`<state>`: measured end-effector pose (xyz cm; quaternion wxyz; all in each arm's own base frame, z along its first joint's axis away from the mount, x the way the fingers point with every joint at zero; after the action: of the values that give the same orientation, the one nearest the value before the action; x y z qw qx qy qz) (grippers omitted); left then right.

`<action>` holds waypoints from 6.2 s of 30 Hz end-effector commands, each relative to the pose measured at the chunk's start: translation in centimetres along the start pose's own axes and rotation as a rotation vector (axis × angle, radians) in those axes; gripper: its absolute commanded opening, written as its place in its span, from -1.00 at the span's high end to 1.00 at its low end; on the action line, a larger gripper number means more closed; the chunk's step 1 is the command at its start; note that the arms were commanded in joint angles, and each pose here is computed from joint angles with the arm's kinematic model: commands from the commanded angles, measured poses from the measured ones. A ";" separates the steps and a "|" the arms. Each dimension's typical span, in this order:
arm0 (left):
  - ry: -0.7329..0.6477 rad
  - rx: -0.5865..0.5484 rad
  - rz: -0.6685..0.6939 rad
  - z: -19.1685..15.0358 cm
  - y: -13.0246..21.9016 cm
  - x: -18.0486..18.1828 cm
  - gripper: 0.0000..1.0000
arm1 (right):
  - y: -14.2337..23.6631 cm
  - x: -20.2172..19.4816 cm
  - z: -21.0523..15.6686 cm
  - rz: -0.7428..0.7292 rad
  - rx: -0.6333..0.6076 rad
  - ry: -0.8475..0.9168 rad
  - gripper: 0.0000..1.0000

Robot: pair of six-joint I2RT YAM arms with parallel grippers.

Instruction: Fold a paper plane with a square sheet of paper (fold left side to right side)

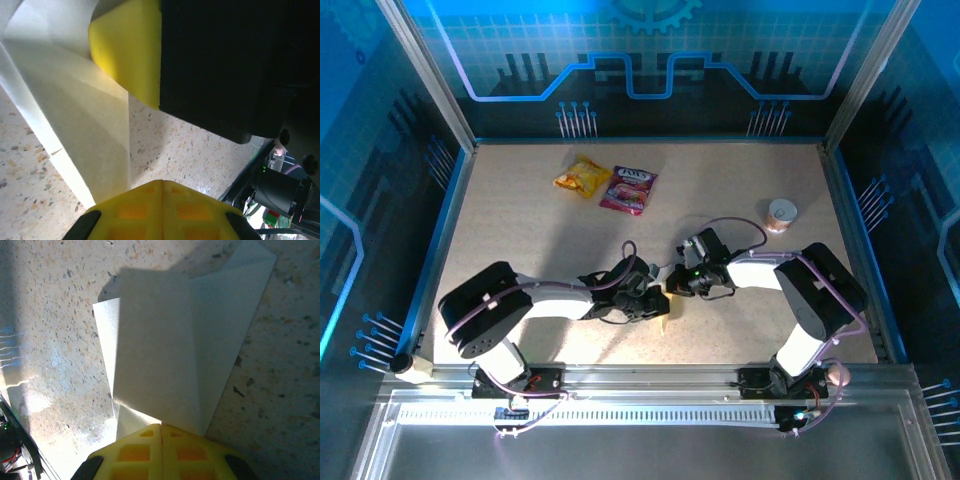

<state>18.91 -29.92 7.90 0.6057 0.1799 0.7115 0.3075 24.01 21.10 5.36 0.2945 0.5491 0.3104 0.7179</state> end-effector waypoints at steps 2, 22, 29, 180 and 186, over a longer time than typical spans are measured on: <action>0.022 0.018 -0.016 -0.5 -0.7 0.5 0.84 | -1.7 -3.2 -4.9 -0.169 0.195 -0.079 0.98; 0.031 0.007 -0.009 -0.9 -1.7 1.3 0.84 | -1.7 -3.2 -5.0 -0.180 0.209 -0.080 0.98; -0.003 -0.042 -0.001 -1.1 0.9 0.4 0.69 | -1.7 -3.2 -5.1 -0.191 0.208 -0.084 0.98; 0.102 0.007 -0.078 -3.1 2.7 1.5 0.85 | -2.8 -3.6 -6.2 -0.255 0.196 -0.183 1.00; 0.108 0.031 -0.071 -3.4 2.2 1.9 0.86 | -3.0 -3.7 -6.2 -0.257 0.203 -0.181 1.00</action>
<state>15.29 -27.83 8.62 0.5807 0.1418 0.7459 0.2937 23.82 23.06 5.15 0.3050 0.5726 0.2933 0.7022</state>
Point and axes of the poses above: each hand's point on the last joint's axis, 136 mm out from that joint toward the fingers, its own y axis back along the fingers, its own x axis along the line the jaws close on, z = x × y, the point moved 6 cm from there along y, back along the fingers, and after that the axes turned 10 degrees about y, right-handed, at the moved point
